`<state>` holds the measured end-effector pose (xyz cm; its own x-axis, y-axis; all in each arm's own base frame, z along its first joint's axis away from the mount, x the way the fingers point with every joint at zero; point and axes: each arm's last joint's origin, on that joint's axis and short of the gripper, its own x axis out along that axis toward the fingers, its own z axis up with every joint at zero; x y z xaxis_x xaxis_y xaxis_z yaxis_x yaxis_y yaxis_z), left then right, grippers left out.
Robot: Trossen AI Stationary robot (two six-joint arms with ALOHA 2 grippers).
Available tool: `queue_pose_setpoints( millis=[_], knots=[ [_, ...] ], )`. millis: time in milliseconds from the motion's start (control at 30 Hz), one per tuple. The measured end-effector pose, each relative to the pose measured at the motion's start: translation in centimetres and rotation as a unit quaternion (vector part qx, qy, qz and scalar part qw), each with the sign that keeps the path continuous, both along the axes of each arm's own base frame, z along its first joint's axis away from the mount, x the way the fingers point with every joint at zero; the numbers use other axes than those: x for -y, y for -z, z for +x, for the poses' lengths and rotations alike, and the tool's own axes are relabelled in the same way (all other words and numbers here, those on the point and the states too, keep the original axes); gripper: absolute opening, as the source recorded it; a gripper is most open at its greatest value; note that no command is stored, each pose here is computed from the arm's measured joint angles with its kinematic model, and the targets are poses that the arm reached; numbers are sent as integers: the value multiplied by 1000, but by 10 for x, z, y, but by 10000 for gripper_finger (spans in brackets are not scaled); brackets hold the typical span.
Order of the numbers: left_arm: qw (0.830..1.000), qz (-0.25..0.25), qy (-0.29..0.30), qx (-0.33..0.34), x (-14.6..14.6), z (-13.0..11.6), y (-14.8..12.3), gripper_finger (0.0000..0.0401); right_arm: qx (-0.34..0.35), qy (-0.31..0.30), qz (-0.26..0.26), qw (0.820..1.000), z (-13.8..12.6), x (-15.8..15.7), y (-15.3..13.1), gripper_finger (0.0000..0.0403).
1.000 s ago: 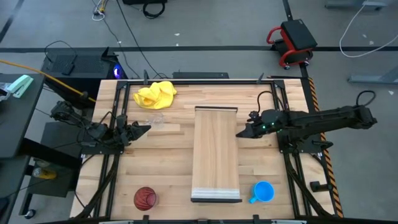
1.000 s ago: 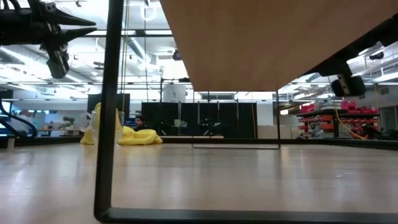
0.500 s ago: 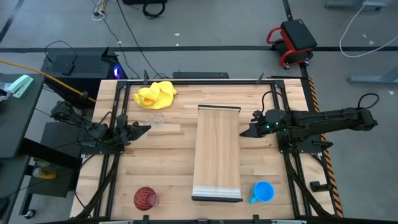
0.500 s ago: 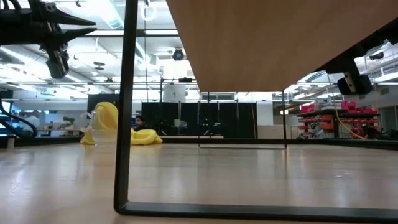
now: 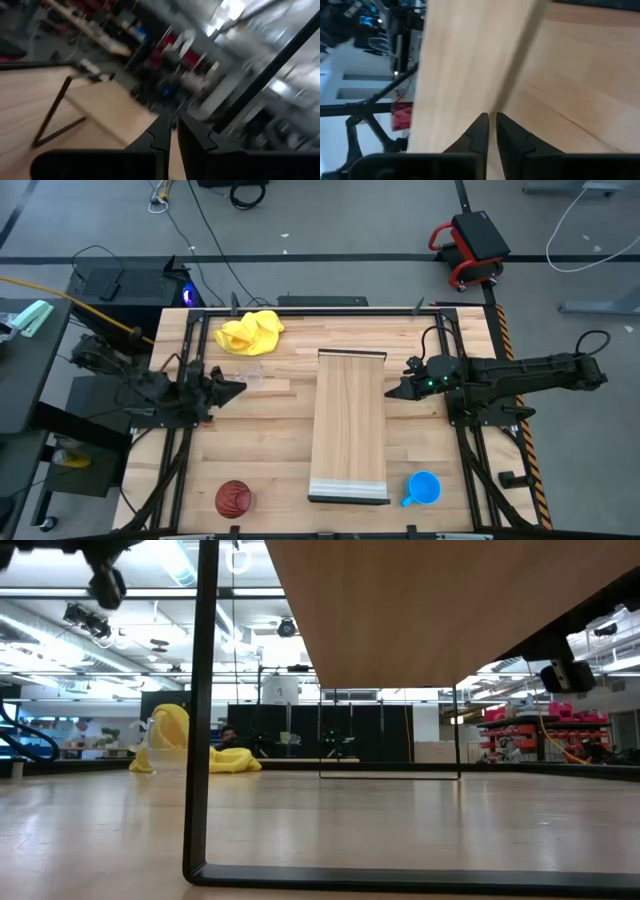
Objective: Stack small to large cups/mugs on shelf
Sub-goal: Adjust the shelf on the table
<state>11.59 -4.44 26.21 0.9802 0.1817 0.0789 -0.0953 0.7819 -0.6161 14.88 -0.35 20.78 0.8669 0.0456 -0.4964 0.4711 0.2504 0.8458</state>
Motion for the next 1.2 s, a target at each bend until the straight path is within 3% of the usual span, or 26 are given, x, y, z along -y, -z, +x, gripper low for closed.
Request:
queue_pose_setpoints(
  millis=[133, 300, 467, 633, 867, 1033, 1200],
  knots=[
    [993, -8, -4, -116, 5, 21, -3, 38, 37, -2, -2, 999, 0, 0, -8, 50],
    [980, -44, 49, -189, 9, 58, 4, 39, 44, 2, 2, 999, -1, 0, -12, 43],
    [956, -85, 91, -266, 6, 97, 21, 40, 21, -3, -1, 1000, -4, -2, -10, 28],
    [946, -82, 141, -279, 5, 137, 18, 39, 7, 20, -24, 999, -10, 0, -9, 6],
    [928, -83, 184, -314, 1, 184, 21, 30, -50, 43, -35, 997, -13, 2, 1, 7],
    [911, -91, 195, -351, -3, 197, 32, 32, -51, 52, -46, 996, -11, 3, 1, 4],
    [910, -94, 195, -354, -5, 198, 33, 28, -58, 51, -54, 996, -8, 3, 3, 3]
  ],
)
